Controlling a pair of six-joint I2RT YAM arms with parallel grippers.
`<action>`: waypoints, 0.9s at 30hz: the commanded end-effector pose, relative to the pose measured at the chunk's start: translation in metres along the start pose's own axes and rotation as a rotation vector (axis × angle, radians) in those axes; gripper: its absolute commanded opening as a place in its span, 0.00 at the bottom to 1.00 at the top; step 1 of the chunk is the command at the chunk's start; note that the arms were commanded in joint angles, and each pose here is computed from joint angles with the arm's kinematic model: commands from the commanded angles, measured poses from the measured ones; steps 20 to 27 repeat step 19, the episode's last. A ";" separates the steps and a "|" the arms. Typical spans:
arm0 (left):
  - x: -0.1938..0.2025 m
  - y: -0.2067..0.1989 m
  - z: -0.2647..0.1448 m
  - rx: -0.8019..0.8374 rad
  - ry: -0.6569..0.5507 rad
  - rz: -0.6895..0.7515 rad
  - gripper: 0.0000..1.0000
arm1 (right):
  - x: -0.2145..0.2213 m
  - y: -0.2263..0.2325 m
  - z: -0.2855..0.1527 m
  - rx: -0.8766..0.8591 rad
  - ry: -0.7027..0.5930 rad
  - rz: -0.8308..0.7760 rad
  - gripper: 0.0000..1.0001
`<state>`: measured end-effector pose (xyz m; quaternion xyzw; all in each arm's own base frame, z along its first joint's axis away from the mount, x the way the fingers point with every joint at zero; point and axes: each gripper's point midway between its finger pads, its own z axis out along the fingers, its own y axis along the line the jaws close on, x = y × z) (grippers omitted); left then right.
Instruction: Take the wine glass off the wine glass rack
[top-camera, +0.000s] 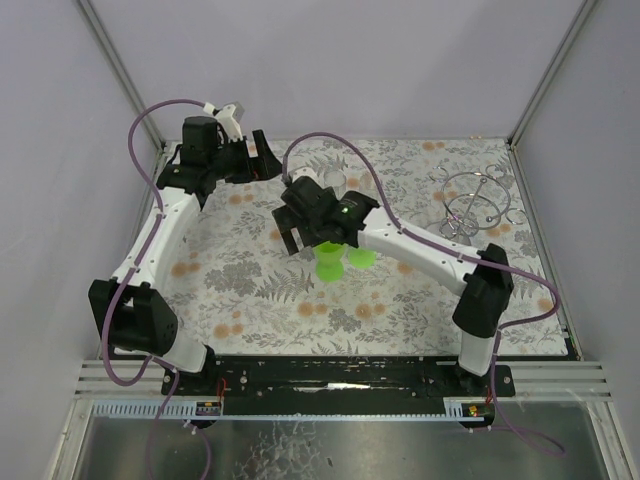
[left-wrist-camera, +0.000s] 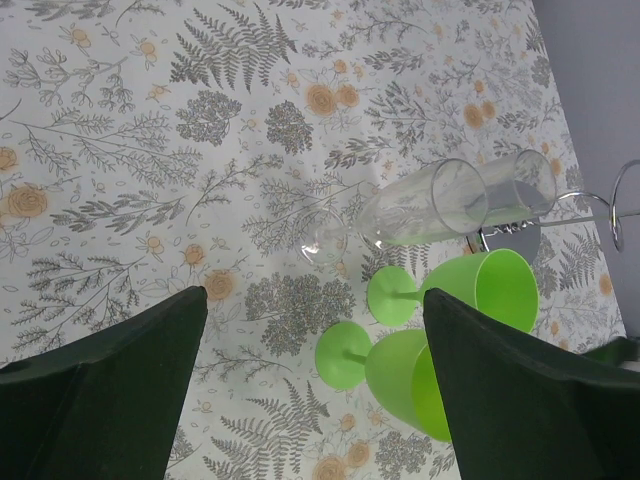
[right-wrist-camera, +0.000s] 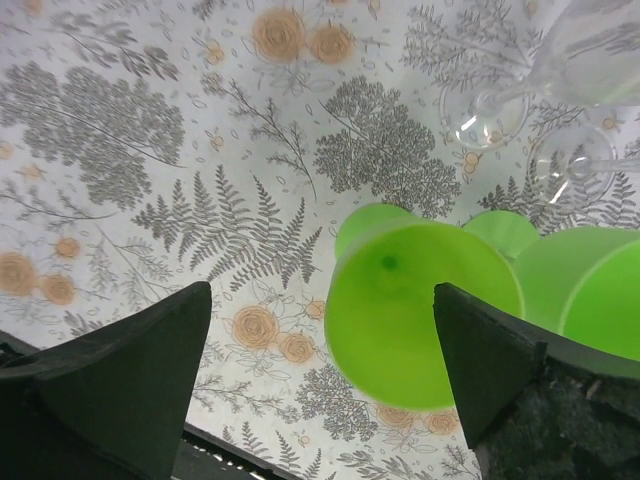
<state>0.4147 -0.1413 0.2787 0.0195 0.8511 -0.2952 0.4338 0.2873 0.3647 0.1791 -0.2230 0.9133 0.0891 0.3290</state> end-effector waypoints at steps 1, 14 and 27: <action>-0.009 -0.005 -0.007 0.027 -0.050 0.016 0.88 | -0.054 -0.007 -0.058 -0.035 -0.189 0.055 0.99; 0.020 0.019 -0.001 -0.028 -0.020 0.017 0.88 | -0.024 -0.067 -0.073 0.261 -0.186 0.250 0.99; 0.031 0.025 -0.001 -0.042 -0.003 0.022 0.88 | -0.019 -0.076 -0.084 0.278 -0.222 0.289 0.99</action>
